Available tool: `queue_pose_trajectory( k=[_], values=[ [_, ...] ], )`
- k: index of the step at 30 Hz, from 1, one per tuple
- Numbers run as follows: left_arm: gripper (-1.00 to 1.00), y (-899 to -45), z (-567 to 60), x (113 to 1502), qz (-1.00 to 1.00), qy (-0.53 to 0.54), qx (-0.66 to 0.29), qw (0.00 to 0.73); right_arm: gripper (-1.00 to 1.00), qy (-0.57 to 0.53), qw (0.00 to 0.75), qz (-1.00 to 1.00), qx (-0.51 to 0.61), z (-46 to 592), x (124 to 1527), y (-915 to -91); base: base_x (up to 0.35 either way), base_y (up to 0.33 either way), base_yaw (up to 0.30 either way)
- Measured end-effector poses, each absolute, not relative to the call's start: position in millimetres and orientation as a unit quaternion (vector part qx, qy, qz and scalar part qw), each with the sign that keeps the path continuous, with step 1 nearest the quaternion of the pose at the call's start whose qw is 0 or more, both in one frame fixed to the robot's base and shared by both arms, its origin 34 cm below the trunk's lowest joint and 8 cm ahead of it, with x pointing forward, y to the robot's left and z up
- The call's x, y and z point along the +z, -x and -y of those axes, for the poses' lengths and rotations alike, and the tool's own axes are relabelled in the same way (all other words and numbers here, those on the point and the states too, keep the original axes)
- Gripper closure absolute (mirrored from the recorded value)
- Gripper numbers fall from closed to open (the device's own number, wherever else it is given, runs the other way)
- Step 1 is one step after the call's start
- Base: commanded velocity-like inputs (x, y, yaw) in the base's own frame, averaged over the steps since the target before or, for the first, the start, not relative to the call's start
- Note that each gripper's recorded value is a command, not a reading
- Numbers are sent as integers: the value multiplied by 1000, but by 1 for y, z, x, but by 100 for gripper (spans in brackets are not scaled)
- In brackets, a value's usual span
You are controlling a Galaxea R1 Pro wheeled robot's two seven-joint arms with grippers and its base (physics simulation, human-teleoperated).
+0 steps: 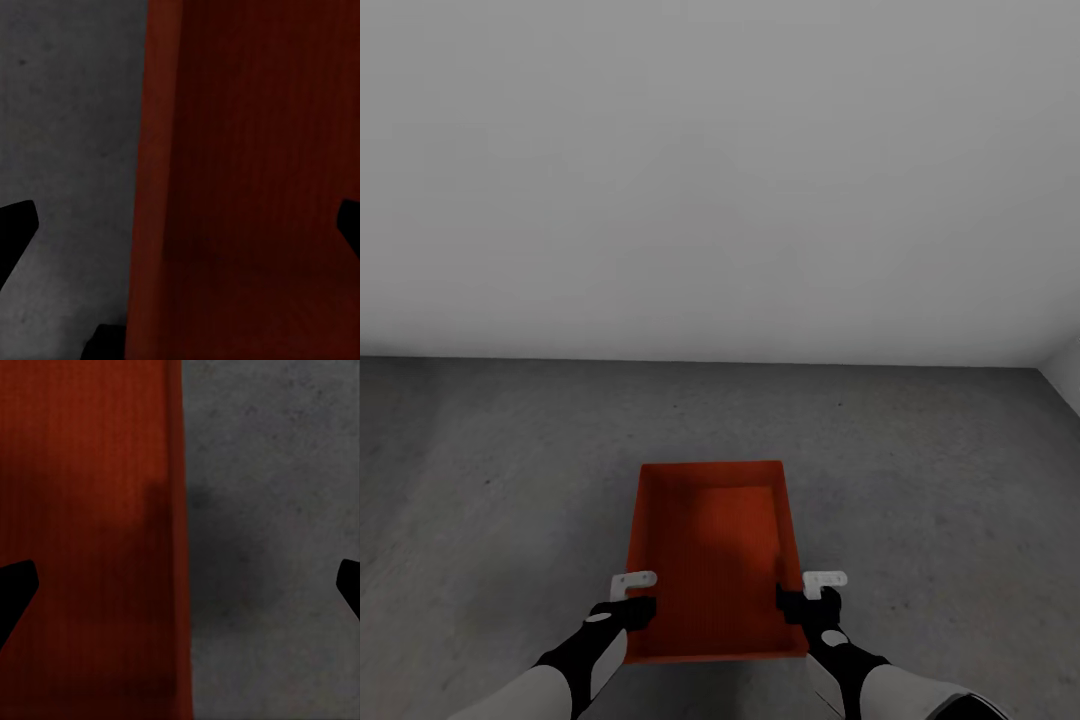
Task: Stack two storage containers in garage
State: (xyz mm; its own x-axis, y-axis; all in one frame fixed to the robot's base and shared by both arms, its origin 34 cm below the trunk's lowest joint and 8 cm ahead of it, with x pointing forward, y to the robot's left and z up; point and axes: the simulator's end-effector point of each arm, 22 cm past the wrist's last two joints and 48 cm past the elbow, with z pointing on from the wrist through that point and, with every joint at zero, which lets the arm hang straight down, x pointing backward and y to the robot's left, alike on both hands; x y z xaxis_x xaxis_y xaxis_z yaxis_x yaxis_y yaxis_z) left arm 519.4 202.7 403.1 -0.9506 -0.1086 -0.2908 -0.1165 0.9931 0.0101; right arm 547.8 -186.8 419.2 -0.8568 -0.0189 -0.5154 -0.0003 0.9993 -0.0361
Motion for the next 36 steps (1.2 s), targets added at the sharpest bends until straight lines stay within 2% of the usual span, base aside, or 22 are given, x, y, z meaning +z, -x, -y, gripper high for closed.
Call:
queue_pose_trajectory(
  k=[36],
  values=[
    [-100,-521,-204,443,-987,59,16,146,-100,4,267,-964,-18,187,459,-549,0,0,0]
  ],
)
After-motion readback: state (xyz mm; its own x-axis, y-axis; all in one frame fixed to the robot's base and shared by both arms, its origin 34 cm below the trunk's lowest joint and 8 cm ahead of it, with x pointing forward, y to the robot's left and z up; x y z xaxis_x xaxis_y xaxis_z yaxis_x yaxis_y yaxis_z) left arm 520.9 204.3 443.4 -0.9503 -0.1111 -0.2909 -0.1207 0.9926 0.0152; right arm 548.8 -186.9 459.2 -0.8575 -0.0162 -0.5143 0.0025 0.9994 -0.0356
